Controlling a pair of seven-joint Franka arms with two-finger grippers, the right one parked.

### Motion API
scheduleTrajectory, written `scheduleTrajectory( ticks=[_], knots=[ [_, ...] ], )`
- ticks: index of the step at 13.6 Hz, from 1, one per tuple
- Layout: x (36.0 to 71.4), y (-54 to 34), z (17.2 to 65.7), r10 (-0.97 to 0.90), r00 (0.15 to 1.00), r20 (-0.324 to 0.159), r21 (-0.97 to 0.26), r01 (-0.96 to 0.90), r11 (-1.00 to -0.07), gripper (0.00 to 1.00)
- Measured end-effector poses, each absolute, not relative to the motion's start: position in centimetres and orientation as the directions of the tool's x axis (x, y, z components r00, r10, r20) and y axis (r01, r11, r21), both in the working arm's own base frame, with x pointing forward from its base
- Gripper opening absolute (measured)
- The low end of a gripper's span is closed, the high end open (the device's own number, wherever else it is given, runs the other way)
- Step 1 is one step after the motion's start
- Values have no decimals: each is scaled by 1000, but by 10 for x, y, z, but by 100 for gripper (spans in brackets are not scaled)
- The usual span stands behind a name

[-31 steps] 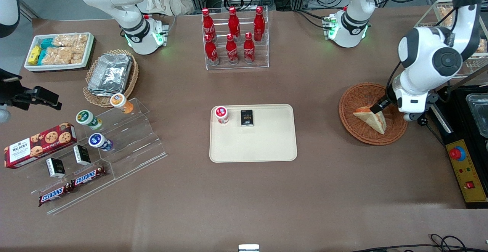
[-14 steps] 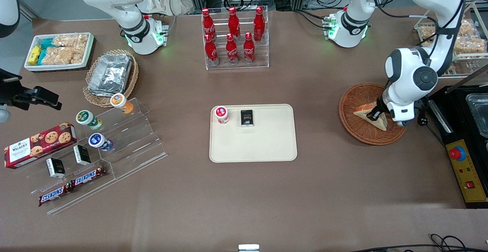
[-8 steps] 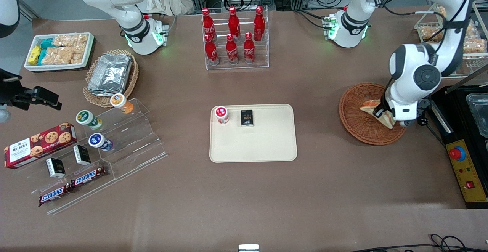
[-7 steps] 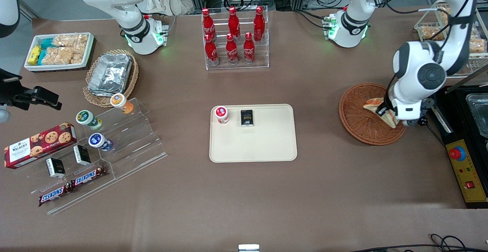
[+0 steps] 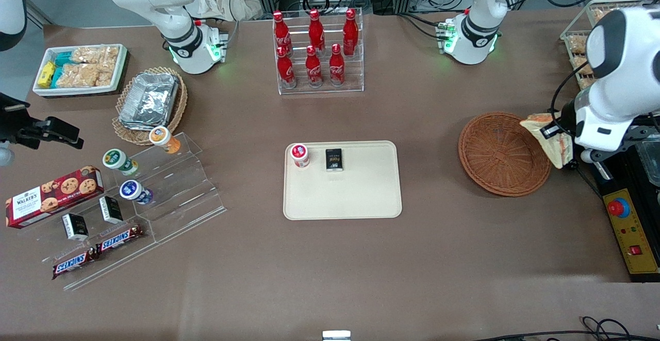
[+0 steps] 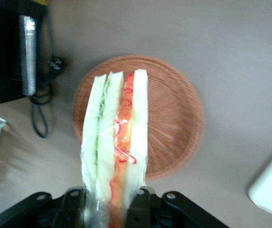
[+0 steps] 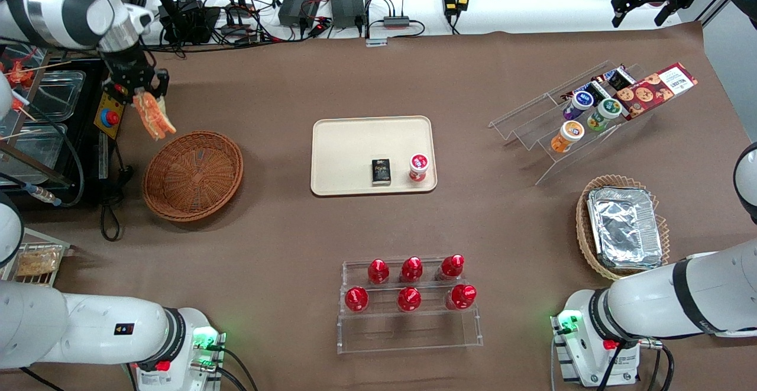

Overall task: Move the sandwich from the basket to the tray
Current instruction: 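Lift the sandwich out of the basket with the left gripper, then carry the sandwich over the cream tray and lower it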

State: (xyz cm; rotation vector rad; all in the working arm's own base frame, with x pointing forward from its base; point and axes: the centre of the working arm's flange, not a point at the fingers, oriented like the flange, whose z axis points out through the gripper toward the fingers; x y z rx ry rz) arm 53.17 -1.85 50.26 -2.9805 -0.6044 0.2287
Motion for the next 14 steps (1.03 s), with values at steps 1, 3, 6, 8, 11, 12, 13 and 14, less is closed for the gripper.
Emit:
scheduleTrajectory(
  ticks=[1,3,6,8,11,12,13,14],
  knots=[
    [534,-38,523,344,931,-119,-93,335,-938,25],
    [533,-93,555,239,966,-94,-41,237,-971,25],
    [517,-184,565,112,991,-77,-4,112,-994,25],
    [512,-237,550,104,993,-55,16,105,-994,25],
    [513,-302,500,123,990,-69,53,126,-991,25],
    [516,-317,478,120,990,-76,69,125,-990,25],
    [520,-327,454,115,990,-81,86,122,-989,25],
    [523,-334,429,110,990,-84,99,118,-988,25]
  ],
)
